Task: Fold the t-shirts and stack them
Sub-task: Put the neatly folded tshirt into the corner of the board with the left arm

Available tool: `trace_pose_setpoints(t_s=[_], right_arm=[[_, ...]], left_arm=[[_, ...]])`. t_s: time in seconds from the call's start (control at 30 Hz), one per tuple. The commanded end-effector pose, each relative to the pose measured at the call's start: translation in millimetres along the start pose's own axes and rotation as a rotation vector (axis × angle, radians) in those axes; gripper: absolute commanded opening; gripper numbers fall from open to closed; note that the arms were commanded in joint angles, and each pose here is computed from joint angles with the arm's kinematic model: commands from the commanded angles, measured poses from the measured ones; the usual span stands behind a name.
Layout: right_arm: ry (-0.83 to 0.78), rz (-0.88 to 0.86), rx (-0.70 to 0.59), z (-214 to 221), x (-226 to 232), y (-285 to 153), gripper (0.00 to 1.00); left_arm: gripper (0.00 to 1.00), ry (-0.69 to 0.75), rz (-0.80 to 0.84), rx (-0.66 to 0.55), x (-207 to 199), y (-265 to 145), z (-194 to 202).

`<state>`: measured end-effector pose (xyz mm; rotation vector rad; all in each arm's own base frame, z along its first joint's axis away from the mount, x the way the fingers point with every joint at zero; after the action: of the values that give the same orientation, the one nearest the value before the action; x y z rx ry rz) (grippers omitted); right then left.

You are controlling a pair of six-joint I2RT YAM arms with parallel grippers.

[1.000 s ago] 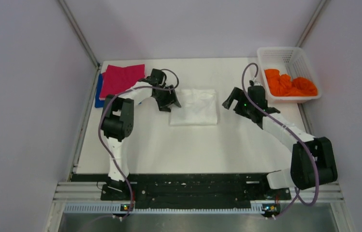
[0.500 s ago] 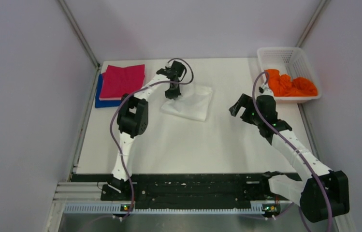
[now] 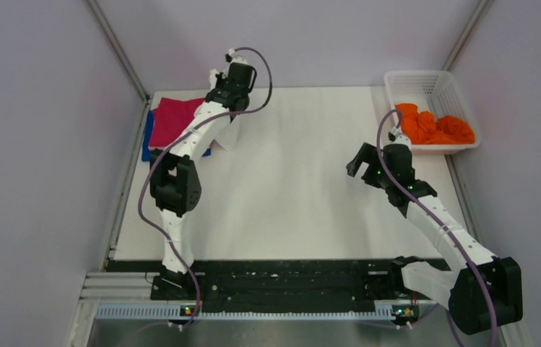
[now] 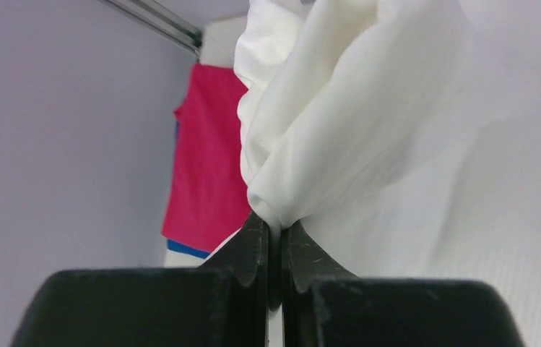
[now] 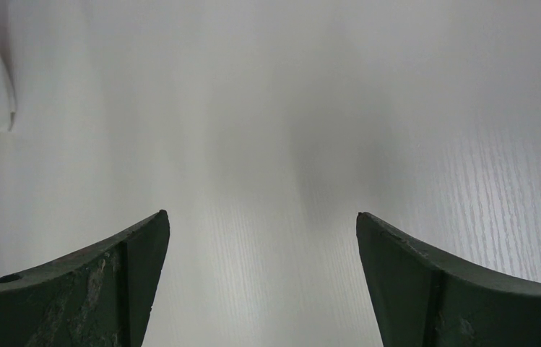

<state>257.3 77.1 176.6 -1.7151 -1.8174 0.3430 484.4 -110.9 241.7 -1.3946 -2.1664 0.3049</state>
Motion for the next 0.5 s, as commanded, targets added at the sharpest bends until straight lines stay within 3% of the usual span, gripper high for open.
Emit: trace_pose_setpoints(t_s=[0.0, 0.23, 0.47], right_arm=[[-0.021, 0.023, -0.013, -5, -3, -1, 0.99], [-0.02, 0.033, -0.016, -5, -4, -2, 0.99], [-0.021, 0.047, -0.014, -4, -6, -2, 0.99]], left_arm=[[0.0, 0.004, -0.106, -0.192, 46, -20, -56], [0.0, -0.043, -0.128, -0.248, 76, -27, -89], [0.0, -0.119, -0.093, -0.232, 93, -20, -90]])
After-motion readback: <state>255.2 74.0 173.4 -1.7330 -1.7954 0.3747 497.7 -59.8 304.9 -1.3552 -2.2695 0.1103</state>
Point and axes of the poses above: each gripper's point midway between its finger pads, its own y axis out along the fingers, its own x axis along the line the jaws close on, z = x × y, the point moved 7 cm from there along -y, back along the fingers, and after that the axes turned 12 degrees about -y, right-handed, at the moved point
